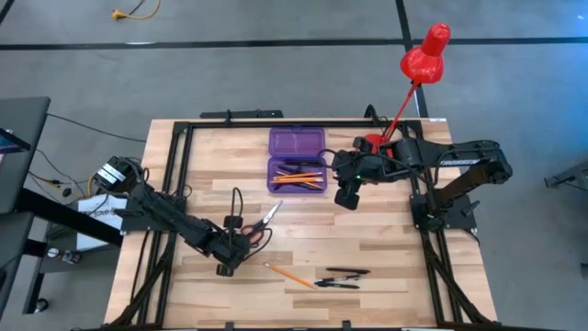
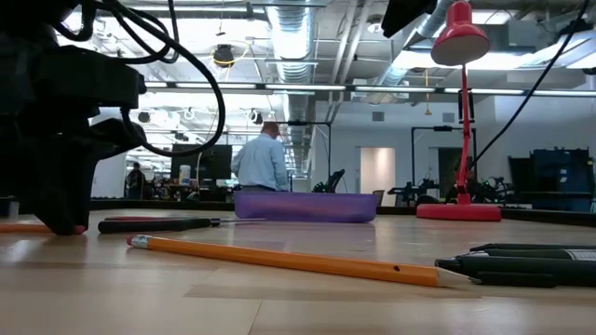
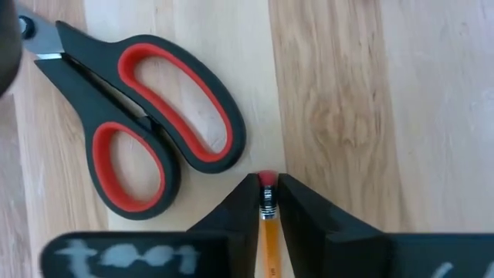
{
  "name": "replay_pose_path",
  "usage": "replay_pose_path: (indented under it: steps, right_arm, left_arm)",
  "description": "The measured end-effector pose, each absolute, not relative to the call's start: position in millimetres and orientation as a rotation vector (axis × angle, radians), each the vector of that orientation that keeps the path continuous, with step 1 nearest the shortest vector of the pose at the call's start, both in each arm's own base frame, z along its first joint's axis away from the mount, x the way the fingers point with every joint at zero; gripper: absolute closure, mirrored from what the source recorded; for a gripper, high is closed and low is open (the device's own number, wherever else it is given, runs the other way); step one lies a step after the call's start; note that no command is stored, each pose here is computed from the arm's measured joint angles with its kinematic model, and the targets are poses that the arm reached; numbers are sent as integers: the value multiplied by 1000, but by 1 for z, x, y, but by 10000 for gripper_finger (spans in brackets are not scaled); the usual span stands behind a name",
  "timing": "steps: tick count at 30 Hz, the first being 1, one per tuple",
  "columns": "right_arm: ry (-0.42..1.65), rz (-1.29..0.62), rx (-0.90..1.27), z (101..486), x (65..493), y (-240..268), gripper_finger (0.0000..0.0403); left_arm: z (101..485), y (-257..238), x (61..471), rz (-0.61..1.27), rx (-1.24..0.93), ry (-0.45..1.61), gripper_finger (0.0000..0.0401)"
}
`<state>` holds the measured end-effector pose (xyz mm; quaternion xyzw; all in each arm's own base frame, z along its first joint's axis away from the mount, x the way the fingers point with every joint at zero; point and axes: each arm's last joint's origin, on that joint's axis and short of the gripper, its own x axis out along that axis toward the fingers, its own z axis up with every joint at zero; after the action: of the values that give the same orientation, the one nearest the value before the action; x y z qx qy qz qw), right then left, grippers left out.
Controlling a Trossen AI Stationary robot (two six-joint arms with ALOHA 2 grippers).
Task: Pick & place school supplies into a supply box
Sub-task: Put the yellow pencil into the purple supply box
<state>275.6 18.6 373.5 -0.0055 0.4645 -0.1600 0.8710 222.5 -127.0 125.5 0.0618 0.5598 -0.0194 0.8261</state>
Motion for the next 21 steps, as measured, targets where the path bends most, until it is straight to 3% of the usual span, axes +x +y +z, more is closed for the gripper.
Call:
replay_pose_path:
  steps: [4,21]
  right_arm:
    - [974,-335,-12,373,275,19,283]
    - [1013,-334,-24,371,272,19,283]
  left_arm:
    - [125,-126,222,-44,134,1192,393]
    - [139,-121,229,10,103,1164,401]
